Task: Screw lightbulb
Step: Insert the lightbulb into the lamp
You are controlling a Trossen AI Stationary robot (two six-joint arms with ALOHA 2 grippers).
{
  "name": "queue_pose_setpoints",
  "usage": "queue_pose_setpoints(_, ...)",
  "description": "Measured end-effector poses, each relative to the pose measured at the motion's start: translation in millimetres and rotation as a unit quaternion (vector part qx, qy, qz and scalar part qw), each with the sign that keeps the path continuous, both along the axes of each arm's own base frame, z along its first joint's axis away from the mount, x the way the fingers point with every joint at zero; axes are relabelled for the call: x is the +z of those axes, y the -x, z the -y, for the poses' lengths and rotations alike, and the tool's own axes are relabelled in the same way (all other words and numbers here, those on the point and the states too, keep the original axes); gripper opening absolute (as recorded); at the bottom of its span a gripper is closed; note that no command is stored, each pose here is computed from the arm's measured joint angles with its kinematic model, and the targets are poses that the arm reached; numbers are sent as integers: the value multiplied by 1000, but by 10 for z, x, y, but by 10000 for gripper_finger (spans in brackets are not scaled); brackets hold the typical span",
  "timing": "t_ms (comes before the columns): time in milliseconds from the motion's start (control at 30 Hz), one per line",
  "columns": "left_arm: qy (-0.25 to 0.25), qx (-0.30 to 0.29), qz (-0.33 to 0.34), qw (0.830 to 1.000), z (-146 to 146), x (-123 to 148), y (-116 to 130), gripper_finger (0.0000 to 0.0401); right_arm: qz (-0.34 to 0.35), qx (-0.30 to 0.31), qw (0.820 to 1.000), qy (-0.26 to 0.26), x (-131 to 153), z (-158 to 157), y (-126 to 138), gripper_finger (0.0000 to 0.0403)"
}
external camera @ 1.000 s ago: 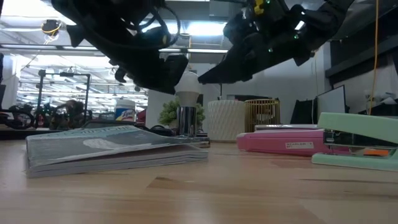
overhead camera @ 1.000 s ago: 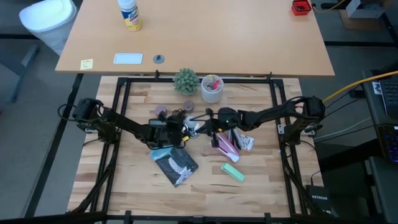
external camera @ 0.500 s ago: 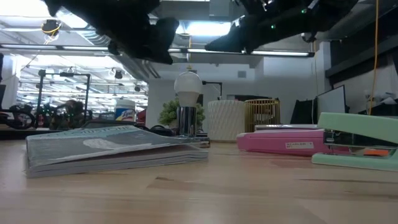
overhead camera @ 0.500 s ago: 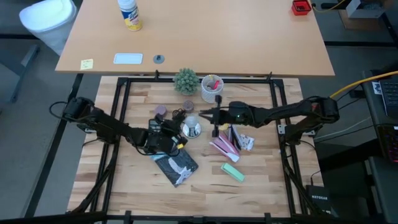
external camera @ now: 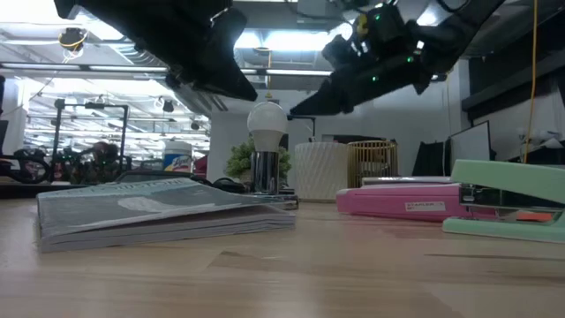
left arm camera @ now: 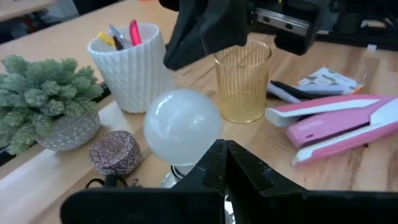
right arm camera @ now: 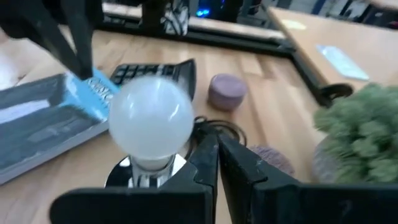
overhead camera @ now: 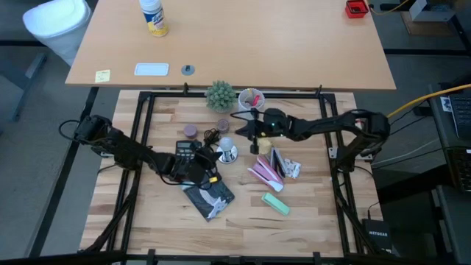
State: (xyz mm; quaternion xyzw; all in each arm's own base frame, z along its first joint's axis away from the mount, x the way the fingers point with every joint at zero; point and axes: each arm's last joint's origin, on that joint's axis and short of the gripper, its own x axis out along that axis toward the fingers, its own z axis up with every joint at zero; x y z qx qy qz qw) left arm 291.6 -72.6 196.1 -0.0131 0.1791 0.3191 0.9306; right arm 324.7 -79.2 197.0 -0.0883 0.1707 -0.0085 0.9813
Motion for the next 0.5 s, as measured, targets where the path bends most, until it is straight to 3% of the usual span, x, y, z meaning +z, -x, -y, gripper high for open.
queue_pose_setpoints(500, 19, 20, -16, 999, -219, -36, -37, 0, -13, 58, 997, -55, -142, -34, -46, 20)
